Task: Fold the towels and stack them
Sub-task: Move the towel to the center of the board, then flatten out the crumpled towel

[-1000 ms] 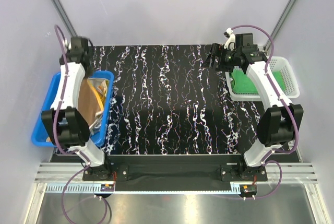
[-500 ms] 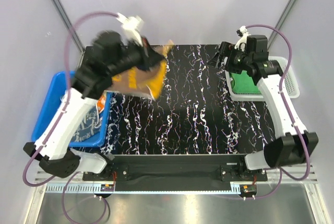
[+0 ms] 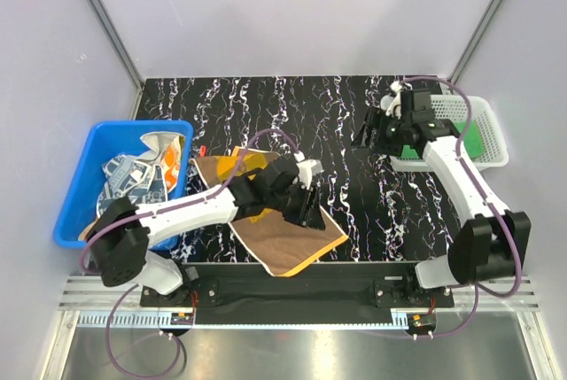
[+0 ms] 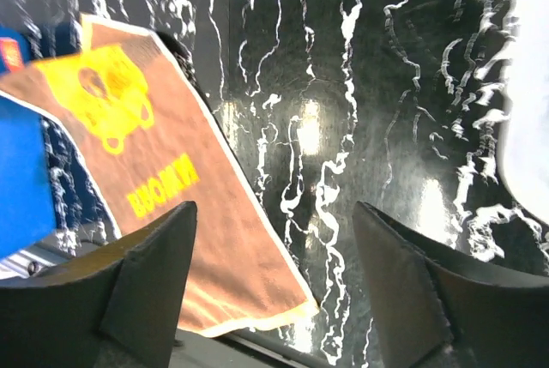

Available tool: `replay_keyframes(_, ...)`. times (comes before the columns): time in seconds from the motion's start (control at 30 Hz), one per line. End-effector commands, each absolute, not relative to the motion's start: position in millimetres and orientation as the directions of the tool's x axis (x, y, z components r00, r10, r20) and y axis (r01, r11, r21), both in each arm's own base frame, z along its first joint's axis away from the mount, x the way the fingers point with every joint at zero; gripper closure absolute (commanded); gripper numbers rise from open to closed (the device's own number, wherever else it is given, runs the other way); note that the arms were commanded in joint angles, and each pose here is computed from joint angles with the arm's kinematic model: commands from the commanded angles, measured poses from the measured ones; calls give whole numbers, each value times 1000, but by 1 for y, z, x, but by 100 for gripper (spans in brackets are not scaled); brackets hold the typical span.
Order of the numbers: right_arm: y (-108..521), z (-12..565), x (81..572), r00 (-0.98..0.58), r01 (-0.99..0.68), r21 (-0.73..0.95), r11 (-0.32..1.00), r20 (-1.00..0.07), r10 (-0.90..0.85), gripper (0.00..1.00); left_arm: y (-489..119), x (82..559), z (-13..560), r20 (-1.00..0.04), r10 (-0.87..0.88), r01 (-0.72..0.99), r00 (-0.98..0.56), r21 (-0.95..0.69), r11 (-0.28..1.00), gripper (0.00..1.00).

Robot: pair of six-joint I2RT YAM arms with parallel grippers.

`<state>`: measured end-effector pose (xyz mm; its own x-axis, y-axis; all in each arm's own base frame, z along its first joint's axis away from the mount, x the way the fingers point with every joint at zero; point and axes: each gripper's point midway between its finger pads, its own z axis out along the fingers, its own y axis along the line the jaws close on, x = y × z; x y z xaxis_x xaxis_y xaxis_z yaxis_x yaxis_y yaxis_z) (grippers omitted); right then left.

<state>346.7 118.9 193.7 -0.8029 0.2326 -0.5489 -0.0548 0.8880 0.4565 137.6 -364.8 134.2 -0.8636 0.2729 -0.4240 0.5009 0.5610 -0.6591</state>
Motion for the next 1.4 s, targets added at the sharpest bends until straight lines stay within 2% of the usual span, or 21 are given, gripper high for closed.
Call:
replay_keyframes(0.0, 154, 190, 361, -802, -144, 449, 882, -575, 162, 25, -351, 191, 202, -599, 86, 520, -796, -605, 603, 53)
replay_keyframes(0.07, 175, 183, 368, -813, -181, 435, 882, -571, 115, 29, -305, 236, 196, -606, -8, 388, -795, -520, 761, 53)
replay_keyframes(0.1, 191, 178, 380, -816, -206, 429, 880, -572, 88, 31, -281, 241, 188, -582, -16, 328, -813, -480, 814, 53)
replay_keyframes(0.17, 231, 155, 384, -839, -278, 434, 857, -544, 3, 32, -233, 267, 187, -607, -98, 219, -788, -425, 878, 53)
replay_keyframes(0.23, 262, 160, 400, -815, -353, 444, 824, -578, -37, 33, -201, 268, 177, -602, -131, 145, -788, -388, 910, 51)
replay_keyframes(0.27, 287, 135, 396, -828, -403, 442, 801, -550, -113, 33, -175, 273, 179, -614, -179, 76, -769, -366, 927, 51)
replay_keyframes(0.33, 314, 136, 404, -797, -478, 428, 767, -578, -175, 32, -146, 274, 176, -613, -231, 4, -756, -357, 934, 49)
replay_keyframes(0.37, 321, 112, 405, -820, -477, 436, 763, -534, -207, 31, -139, 273, 174, -607, -241, -10, -757, -359, 933, 49)
replay_keyframes(0.43, 335, 111, 416, -807, -505, 442, 741, -547, -223, 29, -124, 271, 166, -604, -248, -34, -757, -343, 939, 49)
replay_keyframes(0.47, 337, 90, 415, -822, -502, 448, 740, -512, -248, 29, -117, 271, 167, -601, -265, -45, -754, -356, 934, 49)
replay_keyframes(0.67, 359, 45, 414, -812, -569, 469, 676, -454, -368, 24, -102, 277, 159, -592, -286, -68, -753, -362, 930, 49)
replay_keyframes(0.8, 369, 33, 413, -780, -614, 439, 656, -463, -420, 25, -101, 281, 151, -581, -285, -72, -762, -361, 930, 49)
replay_keyframes(0.87, 368, 36, 417, -770, -622, 418, 662, -480, -420, 33, -101, 283, 150, -580, -279, -68, -765, -359, 931, 49)
replay_keyframes(0.9, 364, 37, 418, -768, -622, 405, 671, -483, -420, 55, -103, 286, 155, -587, -271, -56, -763, -358, 932, 49)
replay_keyframes(0.97, 354, 52, 426, -746, -623, 331, 709, -523, -412, 77, -106, 292, 159, -596, -257, -32, -761, -361, 932, 49)
replay_keyframes(1.0, 348, 60, 427, -741, -619, 310, 722, -534, -407, 95, -107, 298, 167, -609, -252, -17, -752, -365, 931, 49)
replay_keyframes(1.03, 344, 69, 427, -737, -617, 297, 729, -544, -402, 100, -110, 301, 172, -616, -249, -4, -747, -371, 929, 48)
replay_keyframes(1.07, 337, 98, 429, -692, -643, 251, 723, -594, -409, 100, -111, 305, 171, -609, -244, -3, -755, -369, 929, 48)
replay_keyframes(1.2, 306, 143, 407, -688, -612, 207, 764, -614, -385, 100, -120, 327, 197, -627, -243, 25, -740, -387, 922, 48)
replay_keyframes(1.27, 302, 171, 384, -704, -600, 261, 756, -621, -345, 100, -132, 332, 206, -620, -247, 58, -744, -428, 902, 49)
replay_keyframes(1.37, 296, 157, 333, -787, -557, 396, 730, -531, -313, 100, -140, 332, 188, -582, -258, 42, -771, -451, 892, 49)
